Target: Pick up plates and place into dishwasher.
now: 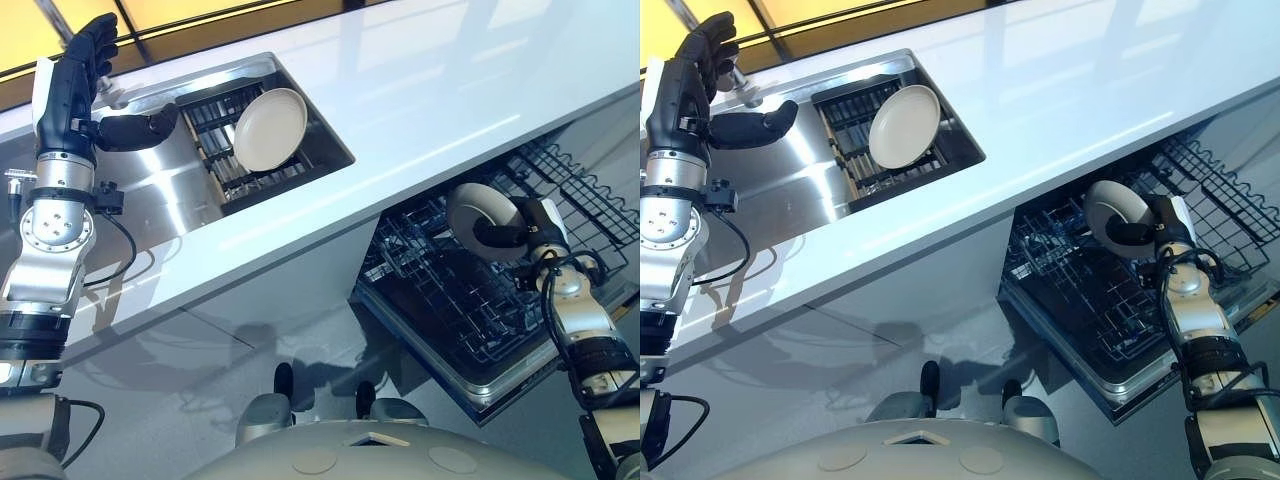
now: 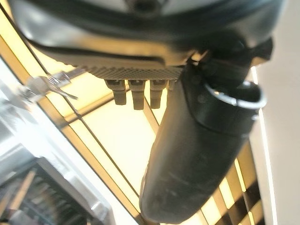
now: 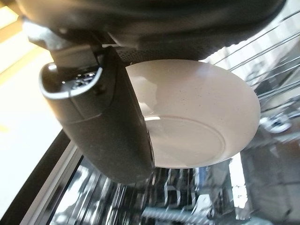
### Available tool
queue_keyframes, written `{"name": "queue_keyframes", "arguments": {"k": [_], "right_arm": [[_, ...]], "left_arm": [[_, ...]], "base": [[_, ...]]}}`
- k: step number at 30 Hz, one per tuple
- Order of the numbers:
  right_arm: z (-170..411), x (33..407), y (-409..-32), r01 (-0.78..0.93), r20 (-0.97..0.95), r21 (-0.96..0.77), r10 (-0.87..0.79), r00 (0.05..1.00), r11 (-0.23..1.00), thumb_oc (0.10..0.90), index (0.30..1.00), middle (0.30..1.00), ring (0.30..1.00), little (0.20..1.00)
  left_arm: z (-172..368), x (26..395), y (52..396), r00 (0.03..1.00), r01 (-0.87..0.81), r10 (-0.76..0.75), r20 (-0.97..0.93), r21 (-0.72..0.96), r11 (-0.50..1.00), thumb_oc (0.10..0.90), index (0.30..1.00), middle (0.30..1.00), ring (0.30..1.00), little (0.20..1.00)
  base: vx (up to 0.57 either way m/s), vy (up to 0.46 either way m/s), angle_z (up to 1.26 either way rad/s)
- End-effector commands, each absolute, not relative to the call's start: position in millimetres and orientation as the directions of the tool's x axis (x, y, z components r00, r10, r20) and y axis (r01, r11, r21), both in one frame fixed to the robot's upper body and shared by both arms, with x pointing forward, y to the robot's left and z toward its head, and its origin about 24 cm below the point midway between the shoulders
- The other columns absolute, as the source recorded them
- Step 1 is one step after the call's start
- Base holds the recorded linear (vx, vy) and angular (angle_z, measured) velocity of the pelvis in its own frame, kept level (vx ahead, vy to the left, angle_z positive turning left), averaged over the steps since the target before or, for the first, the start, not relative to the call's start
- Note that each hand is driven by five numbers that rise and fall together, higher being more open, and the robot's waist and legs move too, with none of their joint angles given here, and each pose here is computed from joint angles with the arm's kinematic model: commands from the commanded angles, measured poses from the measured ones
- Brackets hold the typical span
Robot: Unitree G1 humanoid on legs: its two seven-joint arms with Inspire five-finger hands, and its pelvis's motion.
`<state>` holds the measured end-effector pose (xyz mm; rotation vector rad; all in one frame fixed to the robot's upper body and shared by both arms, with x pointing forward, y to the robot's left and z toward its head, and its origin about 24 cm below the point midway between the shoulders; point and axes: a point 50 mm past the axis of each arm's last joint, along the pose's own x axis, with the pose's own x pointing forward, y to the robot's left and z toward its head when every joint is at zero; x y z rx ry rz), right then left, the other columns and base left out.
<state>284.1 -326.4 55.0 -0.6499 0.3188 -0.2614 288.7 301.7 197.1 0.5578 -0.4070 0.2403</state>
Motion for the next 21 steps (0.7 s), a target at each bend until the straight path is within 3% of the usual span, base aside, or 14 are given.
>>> {"name": "queue_keyframes", "arguments": {"k": [1, 10, 17, 18, 19, 21], "right_arm": [[108.3, 310.9, -336.1, 0.235, -0.051, -0.702, -0.377, 0.925, 0.672, 0.1, 0.3, 0.3, 0.3, 0.2], [72.0, 304.8, -354.4, 0.147, -0.247, -0.792, -0.531, 0.811, 0.593, 0.1, 0.3, 0.3, 0.3, 0.2], [61.6, 308.7, -344.5, 0.22, -0.199, -0.782, -0.569, 0.798, 0.583, 0.1, 0.3, 0.3, 0.3, 0.2], [62.8, 311.2, -339.3, 0.253, -0.171, -0.767, -0.567, 0.806, 0.59, 0.377, 0.538, 0.538, 0.538, 0.477], [66.4, 315.3, -331.3, 0.295, -0.126, -0.737, -0.552, 0.824, 0.608, 0.8, 0.9, 0.9, 0.9, 0.9], [82.4, 324.7, -313.5, 0.385, -0.004, -0.657, -0.513, 0.858, 0.649, 0.8, 0.9, 0.9, 0.9, 0.9]], "left_arm": [[241.6, 287.6, 286.0, 0.796, -0.356, 0.021, 0.605, 0.439, 0.825, 0.8, 0.9, 0.9, 0.9, 0.9], [245.5, 293.5, 275.0, 0.808, -0.309, -0.015, 0.589, 0.445, 0.841, 0.8, 0.9, 0.9, 0.9, 0.9], [246.5, 295.2, 265.2, 0.814, -0.272, -0.038, 0.58, 0.437, 0.857, 0.8, 0.9, 0.9, 0.9, 0.9], [245.5, 295.2, 264.0, 0.814, -0.267, -0.04, 0.579, 0.436, 0.859, 0.8, 0.9, 0.9, 0.9, 0.9], [244.4, 295.3, 262.5, 0.815, -0.263, -0.042, 0.577, 0.434, 0.862, 0.8, 0.9, 0.9, 0.9, 0.9], [241.6, 295.2, 260.5, 0.817, -0.259, -0.042, 0.575, 0.431, 0.864, 0.8, 0.9, 0.9, 0.9, 0.9]], "base": [[0.02, -0.011, 0.2], [0.03, -0.009, 0.1], [0.02, 0.003, 0.05], [0.0, 0.0, 0.0], [0.0, 0.0, 0.0], [0.0, 0.012, 0.02]]}}
